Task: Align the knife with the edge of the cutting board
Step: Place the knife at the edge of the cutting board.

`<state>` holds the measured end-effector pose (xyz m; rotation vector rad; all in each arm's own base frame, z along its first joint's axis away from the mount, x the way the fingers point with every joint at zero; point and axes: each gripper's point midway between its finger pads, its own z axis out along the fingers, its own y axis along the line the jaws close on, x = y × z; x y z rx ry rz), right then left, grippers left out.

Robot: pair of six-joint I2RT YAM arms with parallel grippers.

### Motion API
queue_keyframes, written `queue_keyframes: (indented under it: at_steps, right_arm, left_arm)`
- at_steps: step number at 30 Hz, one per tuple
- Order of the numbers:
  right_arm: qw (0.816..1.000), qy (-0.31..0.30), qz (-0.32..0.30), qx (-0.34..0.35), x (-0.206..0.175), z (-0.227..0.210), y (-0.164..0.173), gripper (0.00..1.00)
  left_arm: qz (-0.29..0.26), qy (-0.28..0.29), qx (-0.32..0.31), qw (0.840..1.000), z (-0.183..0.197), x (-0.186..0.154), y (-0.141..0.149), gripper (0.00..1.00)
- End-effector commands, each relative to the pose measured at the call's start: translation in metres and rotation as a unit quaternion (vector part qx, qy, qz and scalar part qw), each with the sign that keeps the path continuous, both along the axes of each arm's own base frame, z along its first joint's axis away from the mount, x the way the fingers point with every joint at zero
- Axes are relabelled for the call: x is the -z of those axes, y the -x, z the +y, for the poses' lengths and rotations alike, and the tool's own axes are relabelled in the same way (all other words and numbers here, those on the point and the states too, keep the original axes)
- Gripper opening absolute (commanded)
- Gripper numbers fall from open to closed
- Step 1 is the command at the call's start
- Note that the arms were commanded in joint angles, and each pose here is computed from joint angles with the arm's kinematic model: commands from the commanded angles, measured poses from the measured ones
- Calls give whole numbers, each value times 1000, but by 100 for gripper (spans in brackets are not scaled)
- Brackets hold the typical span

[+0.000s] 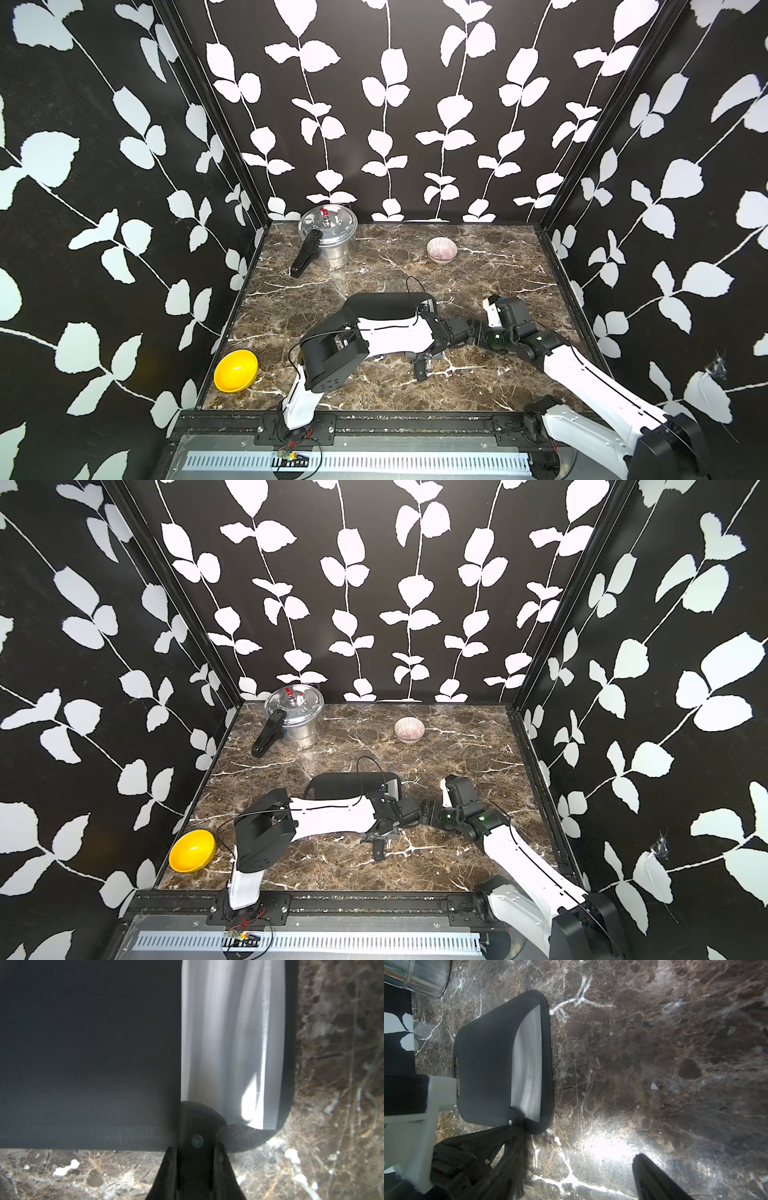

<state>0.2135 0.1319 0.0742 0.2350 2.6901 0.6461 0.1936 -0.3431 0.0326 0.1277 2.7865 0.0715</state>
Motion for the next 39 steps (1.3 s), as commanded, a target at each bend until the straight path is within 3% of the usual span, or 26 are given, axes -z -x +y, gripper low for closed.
queue_keyframes:
  at_steps: [1,39]
  right_arm:
    - [1000,-3,-9,6,1,0,-4,87]
    - [1000,-11,1,9,7,2,-2,87]
  left_arm:
    - [-11,0,5,1000,-4,-10,-3,8]
    - [-10,5,-3,1000,-12,-9,-6,8]
